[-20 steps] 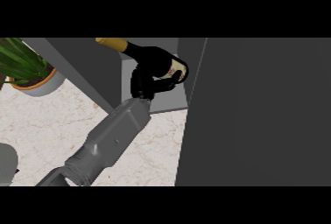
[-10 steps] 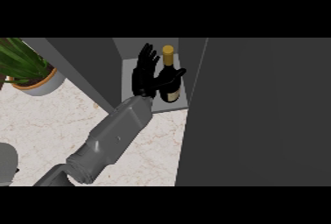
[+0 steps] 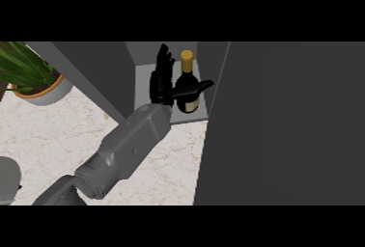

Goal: Pick up the wine, place it into the cabinet and close the cabinet

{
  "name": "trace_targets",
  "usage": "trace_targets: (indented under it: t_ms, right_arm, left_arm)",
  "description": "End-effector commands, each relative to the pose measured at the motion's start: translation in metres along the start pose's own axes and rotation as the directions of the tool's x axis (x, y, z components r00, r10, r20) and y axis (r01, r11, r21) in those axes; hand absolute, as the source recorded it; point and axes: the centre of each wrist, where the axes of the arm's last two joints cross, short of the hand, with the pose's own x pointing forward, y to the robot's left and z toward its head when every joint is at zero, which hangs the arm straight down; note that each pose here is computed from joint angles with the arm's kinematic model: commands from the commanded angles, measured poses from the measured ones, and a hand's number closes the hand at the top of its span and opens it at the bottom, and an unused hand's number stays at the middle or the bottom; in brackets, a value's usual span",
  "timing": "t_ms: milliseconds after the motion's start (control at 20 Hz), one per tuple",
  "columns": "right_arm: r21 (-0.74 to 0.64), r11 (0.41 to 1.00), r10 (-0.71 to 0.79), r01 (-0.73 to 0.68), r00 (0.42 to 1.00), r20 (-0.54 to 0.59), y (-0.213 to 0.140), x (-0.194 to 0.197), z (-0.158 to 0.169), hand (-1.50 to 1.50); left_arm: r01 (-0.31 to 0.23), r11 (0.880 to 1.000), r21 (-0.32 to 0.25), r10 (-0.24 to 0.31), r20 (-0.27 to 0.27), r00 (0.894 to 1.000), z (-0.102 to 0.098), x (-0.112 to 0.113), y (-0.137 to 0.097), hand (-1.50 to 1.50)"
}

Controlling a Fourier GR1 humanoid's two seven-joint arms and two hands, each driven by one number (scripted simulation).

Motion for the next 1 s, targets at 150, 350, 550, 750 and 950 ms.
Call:
trace_targets:
  t_ms: [150, 350, 550, 750, 950]
  right_arm:
    - [0.011, 1.0, 0.017, -0.016, 1.0, -0.019, -0.007, 0.003, -0.005, -1.5]
    - [-0.01, 1.0, -0.019, 0.019, 1.0, 0.002, 0.01, -0.003, -0.004, -1.5]
    - [-0.028, 1.0, 0.001, -0.002, 1.0, -0.013, -0.009, -0.004, 0.002, -1.5]
    - [-0.021, 1.0, -0.003, 0.002, 1.0, -0.02, 0.002, -0.003, 0.004, -1.5]
    - [-0.062, 0.998, 0.011, -0.013, 0.999, -0.032, -0.013, 0.002, -0.001, -1.5]
  left_arm:
    - [0.017, 0.999, -0.041, -0.015, 0.042, 0.999, 0.001, 0.01, -0.019, -1.5]
    - [-0.008, 0.999, -0.05, 0.011, 0.073, 0.997, 0.011, -0.001, -0.013, -1.5]
    - [-0.032, 0.997, -0.071, 0.039, 0.106, 0.994, 0.024, -0.008, -0.015, -1.5]
    - [-0.058, 0.993, -0.103, 0.066, 0.083, 0.994, 0.02, -0.007, -0.015, -1.5]
    - [-0.077, 0.986, -0.146, 0.084, 0.039, 0.996, 0.033, -0.004, -0.031, -1.5]
